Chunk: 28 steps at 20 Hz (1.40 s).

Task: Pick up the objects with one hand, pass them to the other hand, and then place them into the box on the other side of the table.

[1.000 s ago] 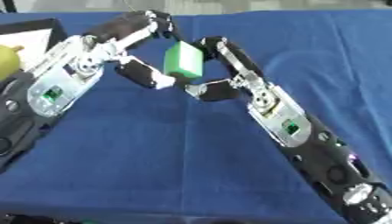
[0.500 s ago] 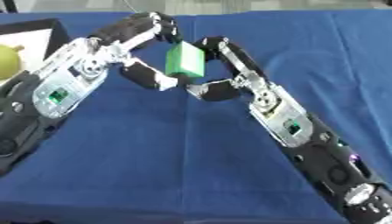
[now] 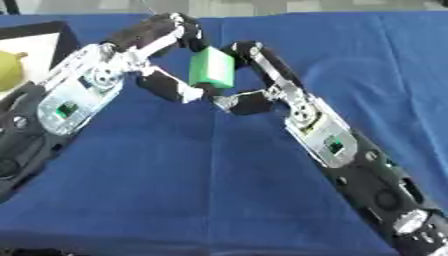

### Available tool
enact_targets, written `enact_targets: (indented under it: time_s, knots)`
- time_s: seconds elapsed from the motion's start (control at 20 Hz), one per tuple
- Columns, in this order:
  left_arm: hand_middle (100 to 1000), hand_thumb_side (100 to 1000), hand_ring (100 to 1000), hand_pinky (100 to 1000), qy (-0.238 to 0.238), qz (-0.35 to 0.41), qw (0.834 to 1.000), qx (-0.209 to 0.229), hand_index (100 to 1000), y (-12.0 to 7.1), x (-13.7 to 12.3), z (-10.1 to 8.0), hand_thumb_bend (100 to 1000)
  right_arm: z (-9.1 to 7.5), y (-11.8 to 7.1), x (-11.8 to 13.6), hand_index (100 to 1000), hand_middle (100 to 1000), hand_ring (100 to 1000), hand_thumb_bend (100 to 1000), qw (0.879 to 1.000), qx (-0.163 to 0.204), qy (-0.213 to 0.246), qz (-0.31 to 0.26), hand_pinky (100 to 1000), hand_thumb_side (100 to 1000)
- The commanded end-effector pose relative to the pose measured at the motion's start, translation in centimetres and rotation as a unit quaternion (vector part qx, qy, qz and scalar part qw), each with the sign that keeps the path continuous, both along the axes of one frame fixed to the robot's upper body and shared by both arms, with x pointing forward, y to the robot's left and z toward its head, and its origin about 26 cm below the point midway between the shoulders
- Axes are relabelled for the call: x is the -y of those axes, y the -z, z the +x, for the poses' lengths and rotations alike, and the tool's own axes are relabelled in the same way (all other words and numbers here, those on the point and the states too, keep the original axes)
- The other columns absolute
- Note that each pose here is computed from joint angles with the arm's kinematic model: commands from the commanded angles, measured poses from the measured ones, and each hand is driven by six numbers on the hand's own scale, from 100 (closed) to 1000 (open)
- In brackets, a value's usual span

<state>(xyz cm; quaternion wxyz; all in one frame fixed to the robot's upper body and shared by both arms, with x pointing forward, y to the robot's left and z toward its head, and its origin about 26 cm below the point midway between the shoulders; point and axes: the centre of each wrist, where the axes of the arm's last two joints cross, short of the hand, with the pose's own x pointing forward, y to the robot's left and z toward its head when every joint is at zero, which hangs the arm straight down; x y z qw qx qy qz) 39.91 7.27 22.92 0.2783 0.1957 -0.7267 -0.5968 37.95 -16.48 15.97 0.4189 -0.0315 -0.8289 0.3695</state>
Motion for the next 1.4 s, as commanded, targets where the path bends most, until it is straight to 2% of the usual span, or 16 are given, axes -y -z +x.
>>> enact_targets:
  time_s: [0.05,0.35,0.55,1.0,1.4]
  knots:
    - [554,196,637,687,-0.004,-0.009,1.0,0.015,457,-1.2,-0.1,0.1,127,-0.5,-0.9,-1.0,559,512,676,354,1.0,0.016,-0.022,-0.001,716,100]
    - [528,171,625,680,-0.004,-0.005,1.0,0.016,428,-1.3,-0.2,0.1,150,-0.4,-0.7,-0.9,638,580,707,603,1.0,0.007,-0.019,-0.019,718,100]
    - [513,156,618,674,-0.005,0.0,1.0,0.017,418,-1.4,-0.2,0.1,170,-0.4,-0.7,-0.8,711,639,735,678,0.999,0.007,-0.013,-0.037,727,100]
    - [492,129,609,665,-0.013,0.005,1.0,0.028,408,-1.6,-0.5,0.1,197,-0.3,-0.6,-0.4,790,696,771,719,0.998,0.011,-0.011,-0.067,738,120]
    - [487,121,604,660,-0.008,0.017,0.999,0.031,408,-2.6,-1.1,-0.5,207,0.1,-0.2,0.4,819,716,785,716,0.996,-0.008,0.042,-0.082,741,117]
